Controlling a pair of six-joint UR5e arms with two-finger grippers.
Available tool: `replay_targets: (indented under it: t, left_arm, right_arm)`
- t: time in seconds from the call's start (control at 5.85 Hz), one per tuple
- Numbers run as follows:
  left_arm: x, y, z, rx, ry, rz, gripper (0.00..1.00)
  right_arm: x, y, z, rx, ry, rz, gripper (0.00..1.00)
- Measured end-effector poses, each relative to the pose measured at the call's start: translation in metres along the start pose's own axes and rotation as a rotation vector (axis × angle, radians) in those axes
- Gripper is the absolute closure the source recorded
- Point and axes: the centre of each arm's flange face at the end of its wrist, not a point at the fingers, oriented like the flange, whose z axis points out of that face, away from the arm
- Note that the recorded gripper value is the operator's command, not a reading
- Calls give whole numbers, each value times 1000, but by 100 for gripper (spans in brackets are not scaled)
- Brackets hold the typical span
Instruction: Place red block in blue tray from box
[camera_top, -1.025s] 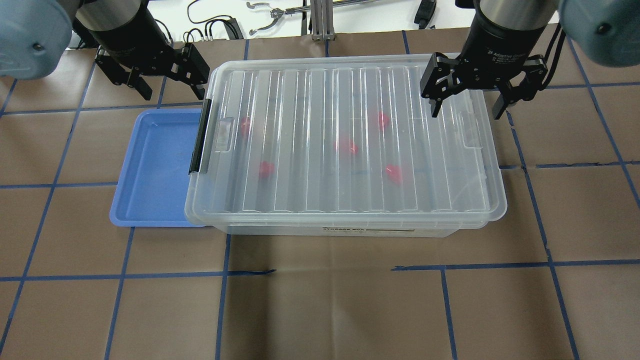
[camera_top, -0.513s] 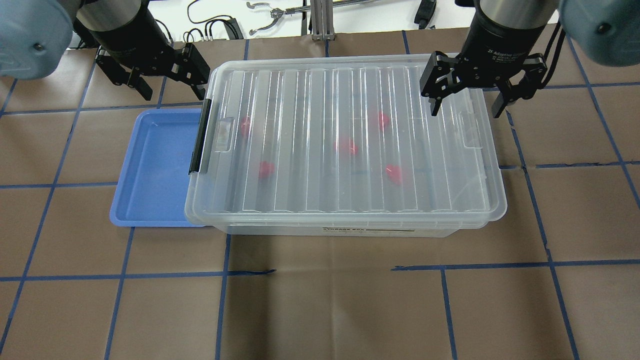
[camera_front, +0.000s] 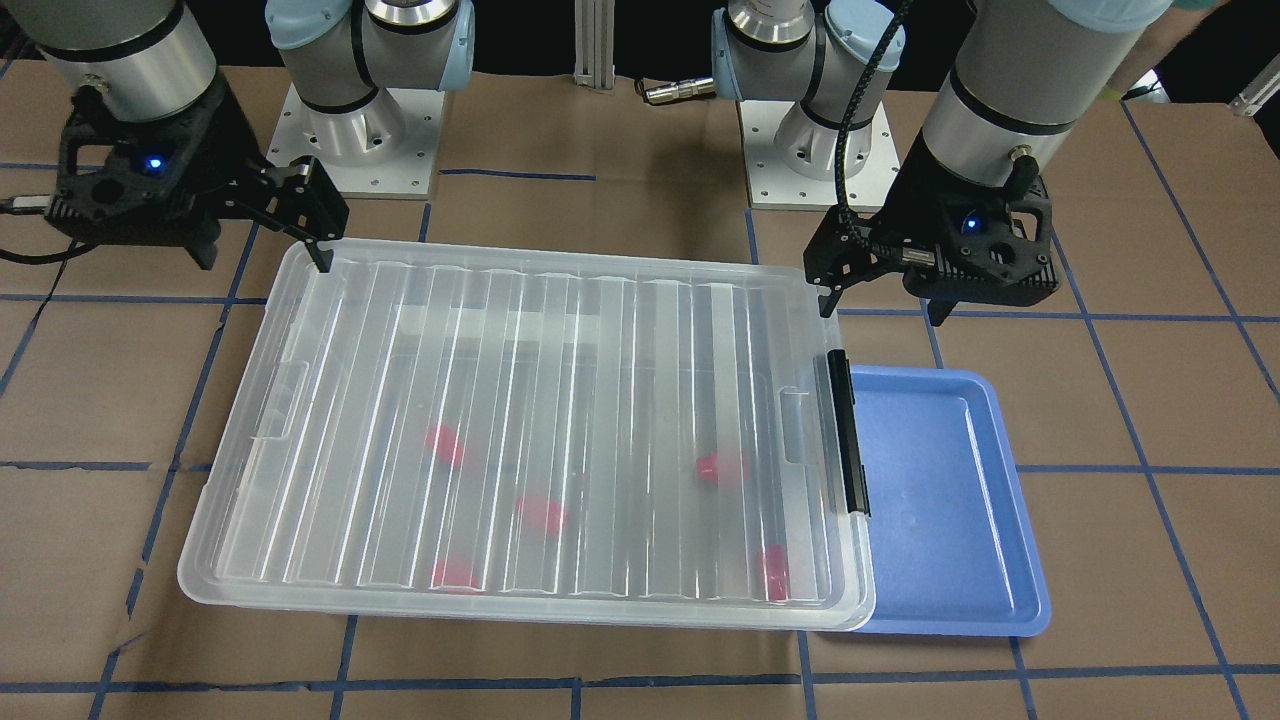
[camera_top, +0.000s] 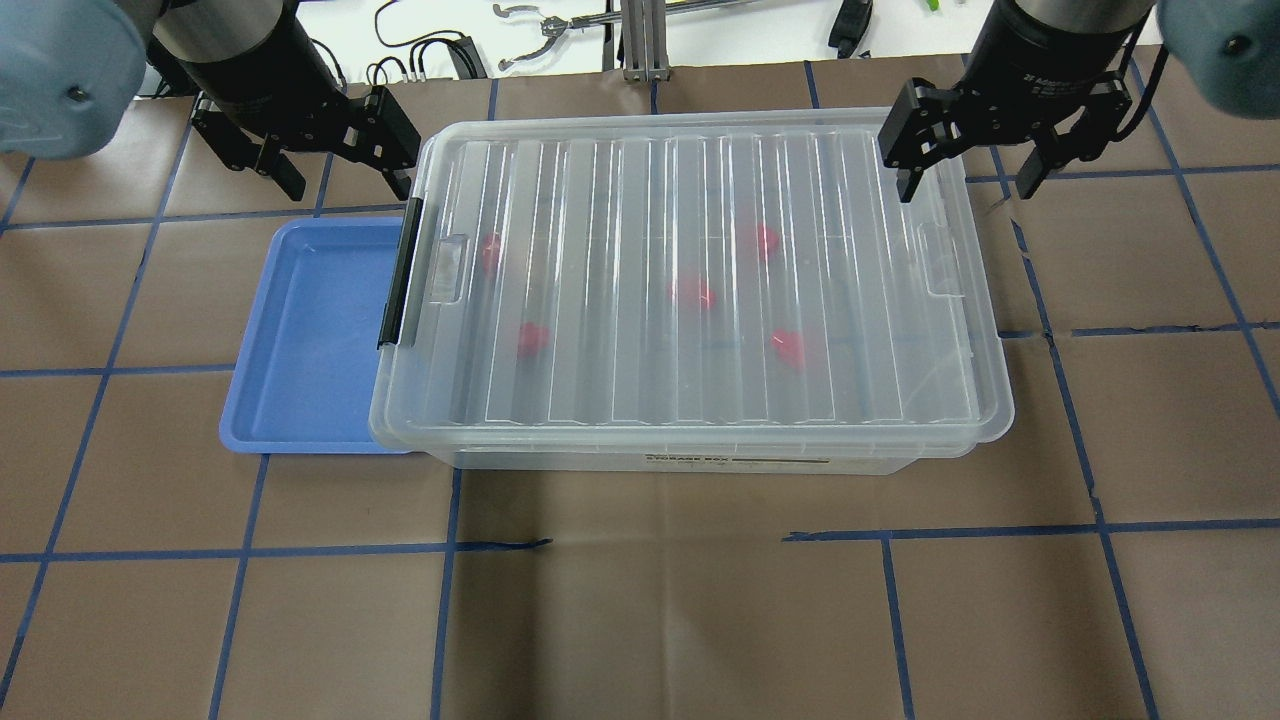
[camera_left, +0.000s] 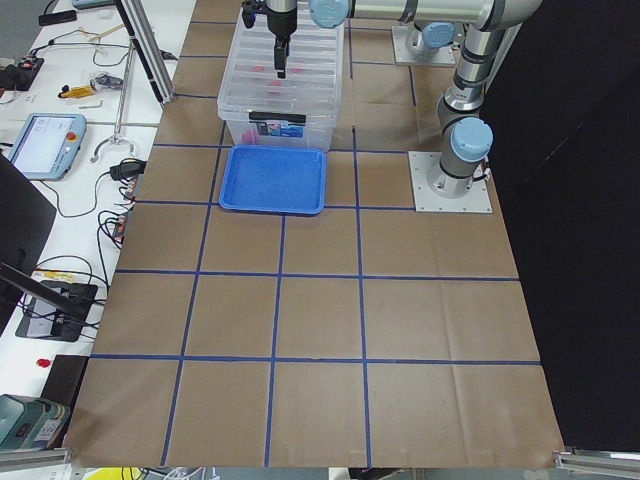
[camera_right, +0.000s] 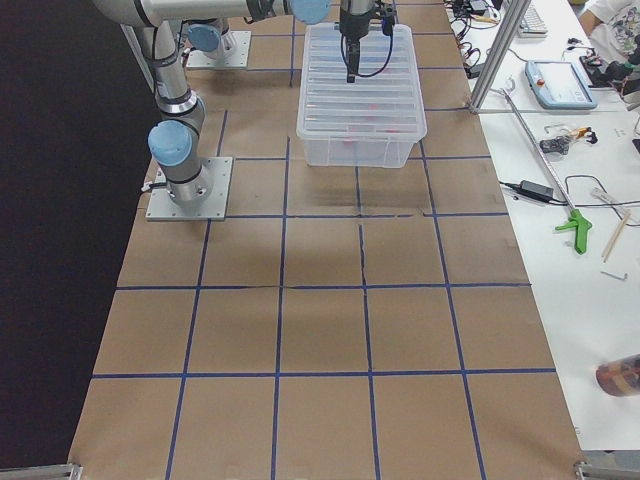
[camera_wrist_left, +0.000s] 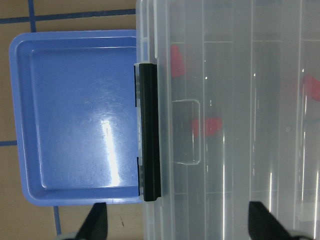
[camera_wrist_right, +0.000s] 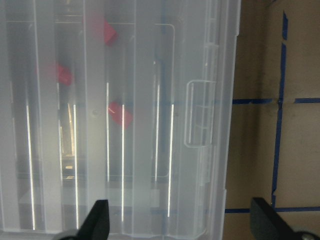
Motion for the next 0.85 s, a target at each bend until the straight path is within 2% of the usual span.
replay_targets:
  t: [0.34,0.85]
  left_arm:
    - [0,0,0,0,0,0,2]
    - [0,0,0,0,0,0,2]
  right_arm:
    - [48,-16,27,-35,-1,16,0]
    - [66,-26,59,-41,-1,33,0]
